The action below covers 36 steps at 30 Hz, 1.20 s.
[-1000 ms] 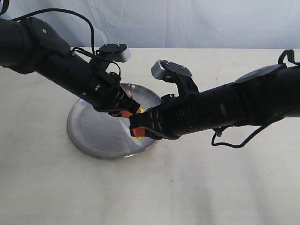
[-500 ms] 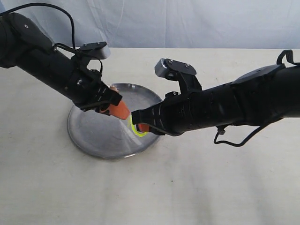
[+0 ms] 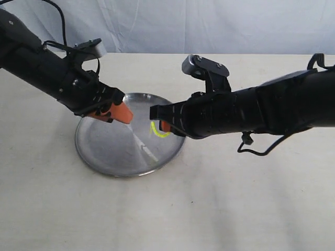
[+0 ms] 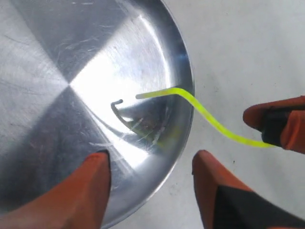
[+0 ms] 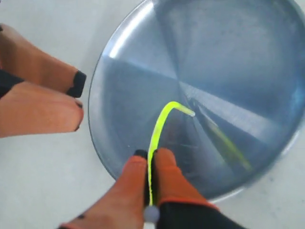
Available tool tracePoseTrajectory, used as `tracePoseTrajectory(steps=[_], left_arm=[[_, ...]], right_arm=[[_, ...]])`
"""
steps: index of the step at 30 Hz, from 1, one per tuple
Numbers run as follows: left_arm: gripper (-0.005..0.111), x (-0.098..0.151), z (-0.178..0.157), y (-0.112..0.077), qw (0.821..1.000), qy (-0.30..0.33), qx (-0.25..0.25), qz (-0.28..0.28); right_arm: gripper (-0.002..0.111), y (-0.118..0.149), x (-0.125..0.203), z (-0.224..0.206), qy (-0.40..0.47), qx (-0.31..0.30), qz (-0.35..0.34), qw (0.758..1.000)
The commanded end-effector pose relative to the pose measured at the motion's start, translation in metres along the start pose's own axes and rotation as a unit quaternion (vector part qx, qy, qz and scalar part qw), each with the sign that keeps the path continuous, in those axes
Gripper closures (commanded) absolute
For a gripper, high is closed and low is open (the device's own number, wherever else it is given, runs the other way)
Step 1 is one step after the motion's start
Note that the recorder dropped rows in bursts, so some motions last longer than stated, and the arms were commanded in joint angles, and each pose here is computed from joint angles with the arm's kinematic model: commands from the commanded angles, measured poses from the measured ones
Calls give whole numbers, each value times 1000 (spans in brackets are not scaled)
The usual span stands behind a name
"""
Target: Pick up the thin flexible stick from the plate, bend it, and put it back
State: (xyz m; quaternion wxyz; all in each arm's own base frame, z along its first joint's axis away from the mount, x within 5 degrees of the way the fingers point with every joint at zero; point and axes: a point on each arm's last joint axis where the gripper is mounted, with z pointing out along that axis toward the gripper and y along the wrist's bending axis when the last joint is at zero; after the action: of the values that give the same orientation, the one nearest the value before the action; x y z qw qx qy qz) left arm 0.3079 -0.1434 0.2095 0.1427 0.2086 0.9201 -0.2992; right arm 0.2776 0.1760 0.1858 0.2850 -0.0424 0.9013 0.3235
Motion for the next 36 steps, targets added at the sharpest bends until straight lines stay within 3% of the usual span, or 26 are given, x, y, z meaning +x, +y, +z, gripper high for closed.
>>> tracePoseTrajectory(steps=[1,6,14,16,20,22,26,29,31,35,36], left_arm=[[66,-5,-18,-2,999,-30,-6,-18],[107,-6,-32,-1,998,-47,-29,-5],[107,0,-43,-6,998,-48,-45,9],[107,2,-44,-7,998,-47,-45,9],[107,6,-45,-9,999,-36,-37,9],[107,6,-45,-10,999,-32,-32,7],[107,7,-45,-10,999,-31,-32,9],[107,6,-47,-11,998,-34,-33,29],[107,6,-51,-13,997,-46,-39,43],[107,9,-67,-18,989,-114,-75,56],[107,11,-71,-19,986,-128,-85,61]], right_arm=[[109,6,-15,16,-7,-18,4,1000],[109,6,-27,48,8,-42,5,999],[106,-4,-31,80,19,-35,15,999],[92,-3,-34,82,16,-36,10,999],[49,-2,-42,83,-1,-26,5,1000],[42,-1,-45,82,-4,-26,3,1000],[44,-1,-50,78,-15,-9,-16,1000],[49,5,-53,68,-12,-4,-72,997],[62,10,-56,57,-8,-2,-106,994],[109,22,-60,32,13,11,-167,986],[107,24,-61,25,17,15,-168,985]])
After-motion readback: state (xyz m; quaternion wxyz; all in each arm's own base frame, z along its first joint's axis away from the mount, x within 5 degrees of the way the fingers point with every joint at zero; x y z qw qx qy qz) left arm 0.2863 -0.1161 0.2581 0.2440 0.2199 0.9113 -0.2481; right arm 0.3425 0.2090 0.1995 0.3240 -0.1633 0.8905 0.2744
